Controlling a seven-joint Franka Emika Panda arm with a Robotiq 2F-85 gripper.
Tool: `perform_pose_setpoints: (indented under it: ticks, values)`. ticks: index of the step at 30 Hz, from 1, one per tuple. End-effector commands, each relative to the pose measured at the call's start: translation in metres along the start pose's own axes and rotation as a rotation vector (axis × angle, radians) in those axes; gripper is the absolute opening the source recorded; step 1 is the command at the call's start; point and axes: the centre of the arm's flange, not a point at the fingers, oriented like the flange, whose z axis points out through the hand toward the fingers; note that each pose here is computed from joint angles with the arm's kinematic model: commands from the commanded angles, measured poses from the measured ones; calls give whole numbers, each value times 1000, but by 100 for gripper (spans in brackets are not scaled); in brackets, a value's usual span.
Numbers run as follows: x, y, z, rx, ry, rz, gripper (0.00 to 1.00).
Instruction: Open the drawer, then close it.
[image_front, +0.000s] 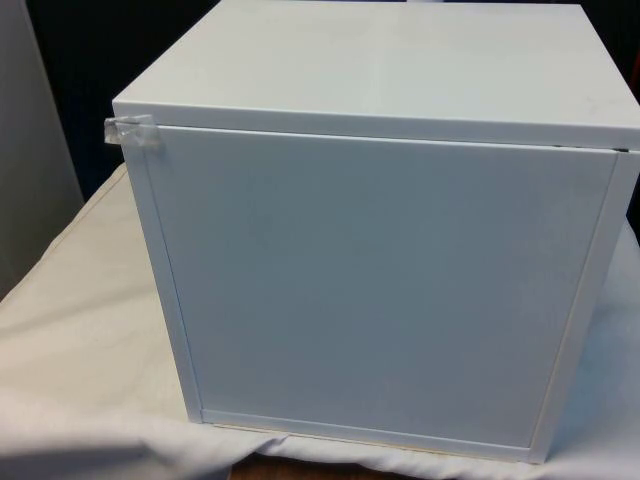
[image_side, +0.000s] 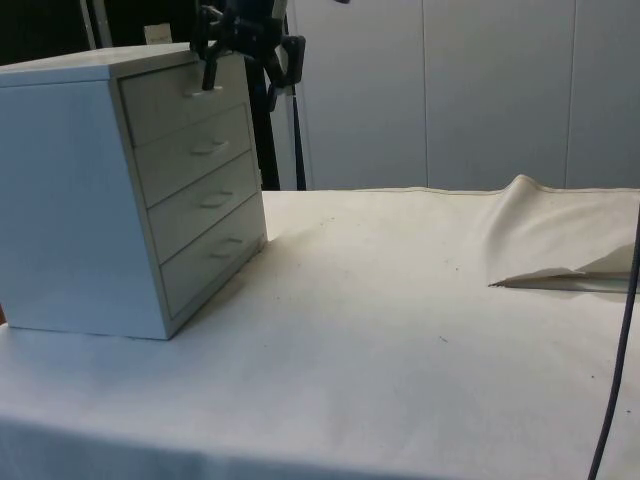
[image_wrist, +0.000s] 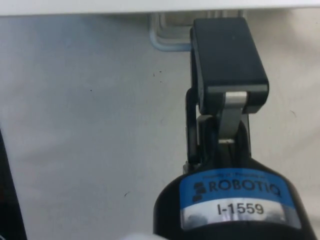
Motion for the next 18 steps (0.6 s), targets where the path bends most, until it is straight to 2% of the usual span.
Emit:
perform_pose_setpoints:
  ticks: [1,2,3,7,12,13,14,18]
  values:
    - [1,-1,1,-16,7,-1,100]
    - [0,-1,1,0,1,1,100]
    - [1,-1,2,-16,6,-2,100]
    - [3,-2,7,-7,-4,-6,100]
    - [3,-1,7,-12,-9,-8,100]
    - [4,-3,7,2,-2,-5,100]
    - [3,-1,7,-14,-10,-8,100]
    - [2,-1,6,-20,-12,-7,100]
